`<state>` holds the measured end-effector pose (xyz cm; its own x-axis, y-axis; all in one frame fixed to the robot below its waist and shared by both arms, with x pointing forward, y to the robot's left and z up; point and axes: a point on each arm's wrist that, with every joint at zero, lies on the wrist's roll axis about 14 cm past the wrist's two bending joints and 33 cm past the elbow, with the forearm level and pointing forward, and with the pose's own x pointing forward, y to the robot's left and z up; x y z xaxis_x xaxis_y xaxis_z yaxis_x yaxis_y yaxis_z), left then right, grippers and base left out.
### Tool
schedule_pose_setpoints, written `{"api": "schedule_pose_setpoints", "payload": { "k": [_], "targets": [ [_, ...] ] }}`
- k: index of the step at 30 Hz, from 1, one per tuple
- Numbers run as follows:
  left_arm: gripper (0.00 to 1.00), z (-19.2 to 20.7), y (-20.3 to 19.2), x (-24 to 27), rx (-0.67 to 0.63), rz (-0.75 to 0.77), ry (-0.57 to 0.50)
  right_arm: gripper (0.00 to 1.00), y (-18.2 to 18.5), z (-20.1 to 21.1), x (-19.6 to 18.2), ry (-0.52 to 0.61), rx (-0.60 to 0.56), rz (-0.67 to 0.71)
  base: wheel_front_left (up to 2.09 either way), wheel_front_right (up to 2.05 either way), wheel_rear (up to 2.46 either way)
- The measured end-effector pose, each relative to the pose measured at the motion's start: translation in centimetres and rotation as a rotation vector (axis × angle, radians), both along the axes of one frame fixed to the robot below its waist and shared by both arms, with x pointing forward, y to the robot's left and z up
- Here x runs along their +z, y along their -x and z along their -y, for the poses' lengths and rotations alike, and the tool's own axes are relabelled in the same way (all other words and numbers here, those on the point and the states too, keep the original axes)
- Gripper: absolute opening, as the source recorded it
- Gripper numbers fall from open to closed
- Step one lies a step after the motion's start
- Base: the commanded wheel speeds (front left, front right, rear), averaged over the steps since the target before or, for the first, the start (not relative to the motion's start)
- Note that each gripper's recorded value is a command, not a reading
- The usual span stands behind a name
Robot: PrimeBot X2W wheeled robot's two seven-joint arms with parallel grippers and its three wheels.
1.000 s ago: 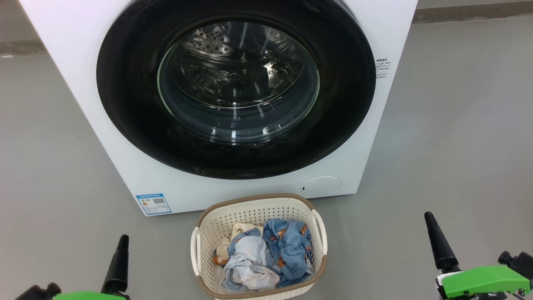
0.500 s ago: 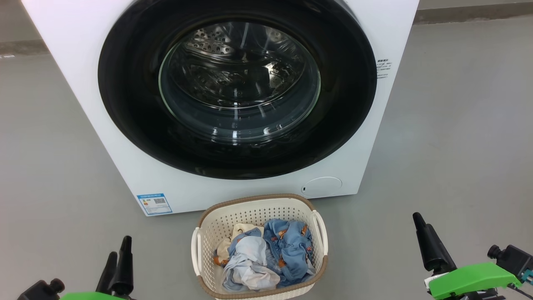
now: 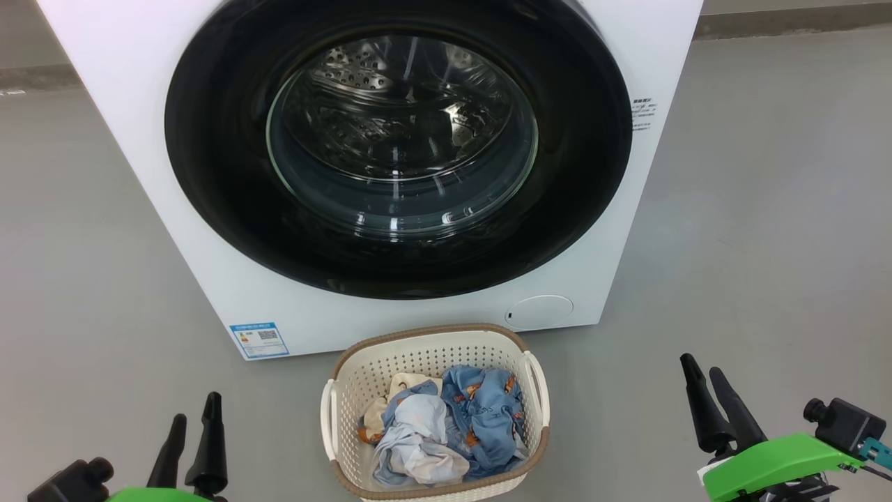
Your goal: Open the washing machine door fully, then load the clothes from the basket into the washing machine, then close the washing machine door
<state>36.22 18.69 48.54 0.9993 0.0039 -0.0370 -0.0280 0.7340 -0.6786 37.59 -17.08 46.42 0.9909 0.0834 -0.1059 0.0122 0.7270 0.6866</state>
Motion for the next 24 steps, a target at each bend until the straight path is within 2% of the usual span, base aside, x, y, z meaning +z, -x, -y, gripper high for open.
{"api": "schedule_pose_setpoints", "payload": {
  "k": [24],
  "targets": [
    [1.0, -0.18, -0.05, 0.85, -0.019, 0.053, -0.282, 1.0, -0.24, -0.74, -0.3, 0.273, 0.069, 0.038, 0.0, 0.0, 0.0]
  ]
}}
